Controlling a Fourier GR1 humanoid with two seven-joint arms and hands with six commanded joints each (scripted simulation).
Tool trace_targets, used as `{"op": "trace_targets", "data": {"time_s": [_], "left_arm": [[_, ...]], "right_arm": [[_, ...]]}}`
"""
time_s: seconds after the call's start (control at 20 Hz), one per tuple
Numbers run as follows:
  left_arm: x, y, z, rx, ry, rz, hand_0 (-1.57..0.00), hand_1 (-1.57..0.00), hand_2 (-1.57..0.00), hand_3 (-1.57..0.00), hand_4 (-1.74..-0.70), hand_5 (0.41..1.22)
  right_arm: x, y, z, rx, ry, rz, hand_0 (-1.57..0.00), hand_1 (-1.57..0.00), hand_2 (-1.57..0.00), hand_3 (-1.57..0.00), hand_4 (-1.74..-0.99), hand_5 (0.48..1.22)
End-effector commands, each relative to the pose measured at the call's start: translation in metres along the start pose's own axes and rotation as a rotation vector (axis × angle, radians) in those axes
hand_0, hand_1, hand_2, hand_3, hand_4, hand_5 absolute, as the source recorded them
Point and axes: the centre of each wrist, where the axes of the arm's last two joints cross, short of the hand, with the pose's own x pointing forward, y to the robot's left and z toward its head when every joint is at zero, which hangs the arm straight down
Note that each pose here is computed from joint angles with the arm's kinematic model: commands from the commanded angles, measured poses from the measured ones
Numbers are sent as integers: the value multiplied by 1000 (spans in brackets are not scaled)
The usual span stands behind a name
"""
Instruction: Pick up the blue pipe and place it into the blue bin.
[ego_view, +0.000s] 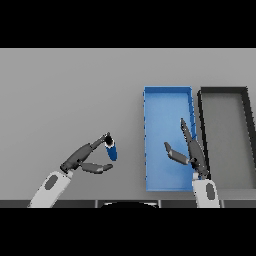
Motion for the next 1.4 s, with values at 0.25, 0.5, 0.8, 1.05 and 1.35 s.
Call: {"op": "trace_targets", "data": {"time_s": [0.25, 0.5, 0.8, 1.05, 1.35], "left_arm": [[-8, -14, -30, 6, -14, 10, 1, 1, 1, 1, -1195, 496], [-8, -26, -53, -19, -35, 41, 1, 1, 1, 1, -1190, 512], [-12, -42, -61, -17, -70, 174, -586, -715, -815, -840, -1455, 906], [-10, -49, -60, -31, -106, 150, -1248, -1290, -1323, -1306, -1639, 1118], [18, -50, -70, -21, -236, 162, -1486, -1497, -1506, -1440, -1705, 1194]], "right_arm": [[-1, -5, 6, -10, 8, 15, 1, 1, 1, 1, -1320, 659], [2, -2, 7, -11, 23, 12, 1, 1, 1, 1, -1319, 664], [1, -3, 4, -18, 18, 14, 1, 1, 1, 1, -1319, 666], [0, -4, 3, -18, 23, 26, 1, 1, 1, 1, -1302, 666], [-2, -4, 3, -4, 19, 26, 1, 1, 1, 1, -1279, 657]]}}
